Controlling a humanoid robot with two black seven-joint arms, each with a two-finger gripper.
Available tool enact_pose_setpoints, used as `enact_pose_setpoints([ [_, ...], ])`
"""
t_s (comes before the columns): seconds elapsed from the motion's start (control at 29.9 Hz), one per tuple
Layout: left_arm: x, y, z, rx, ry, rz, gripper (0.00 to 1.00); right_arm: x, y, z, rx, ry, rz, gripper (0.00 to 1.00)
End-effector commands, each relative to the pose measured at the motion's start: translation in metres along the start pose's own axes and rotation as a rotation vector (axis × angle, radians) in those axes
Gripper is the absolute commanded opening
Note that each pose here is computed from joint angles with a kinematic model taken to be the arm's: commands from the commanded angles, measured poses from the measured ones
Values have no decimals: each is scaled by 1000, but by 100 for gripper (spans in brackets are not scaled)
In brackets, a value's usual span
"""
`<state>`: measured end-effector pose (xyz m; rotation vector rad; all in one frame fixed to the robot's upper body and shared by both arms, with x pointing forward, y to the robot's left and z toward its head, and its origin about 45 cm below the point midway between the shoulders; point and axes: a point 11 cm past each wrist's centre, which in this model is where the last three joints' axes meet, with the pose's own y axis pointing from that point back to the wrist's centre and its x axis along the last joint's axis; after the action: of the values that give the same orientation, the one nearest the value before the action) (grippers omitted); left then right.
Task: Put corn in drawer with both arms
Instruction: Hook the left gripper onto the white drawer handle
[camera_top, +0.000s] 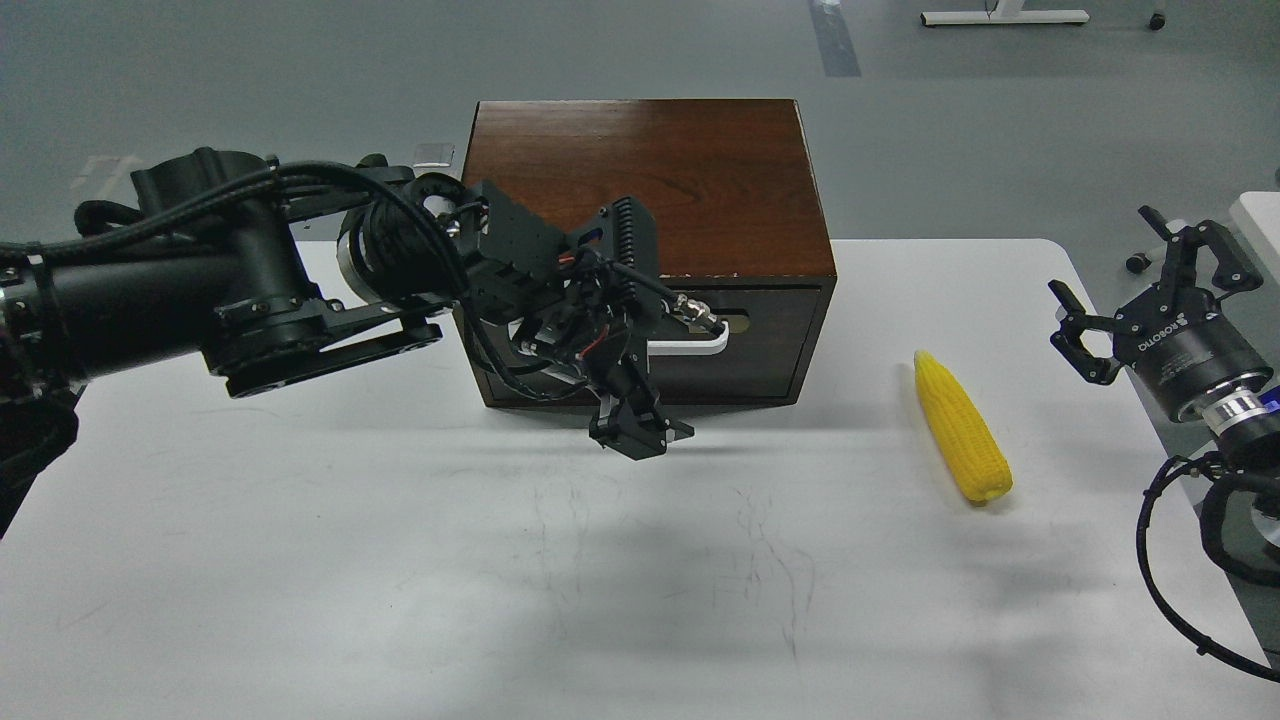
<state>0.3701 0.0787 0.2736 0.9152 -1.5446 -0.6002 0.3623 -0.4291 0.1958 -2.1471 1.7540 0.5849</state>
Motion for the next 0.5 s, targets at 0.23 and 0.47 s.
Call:
enact_pose_setpoints([
  [0.23,-11,-6,-4,8,14,-39,98,0,0,1,-3,-1,0,100],
  [0.47,-15,-9,-6,12,22,-53,98,0,0,1,-3,-1,0,100],
])
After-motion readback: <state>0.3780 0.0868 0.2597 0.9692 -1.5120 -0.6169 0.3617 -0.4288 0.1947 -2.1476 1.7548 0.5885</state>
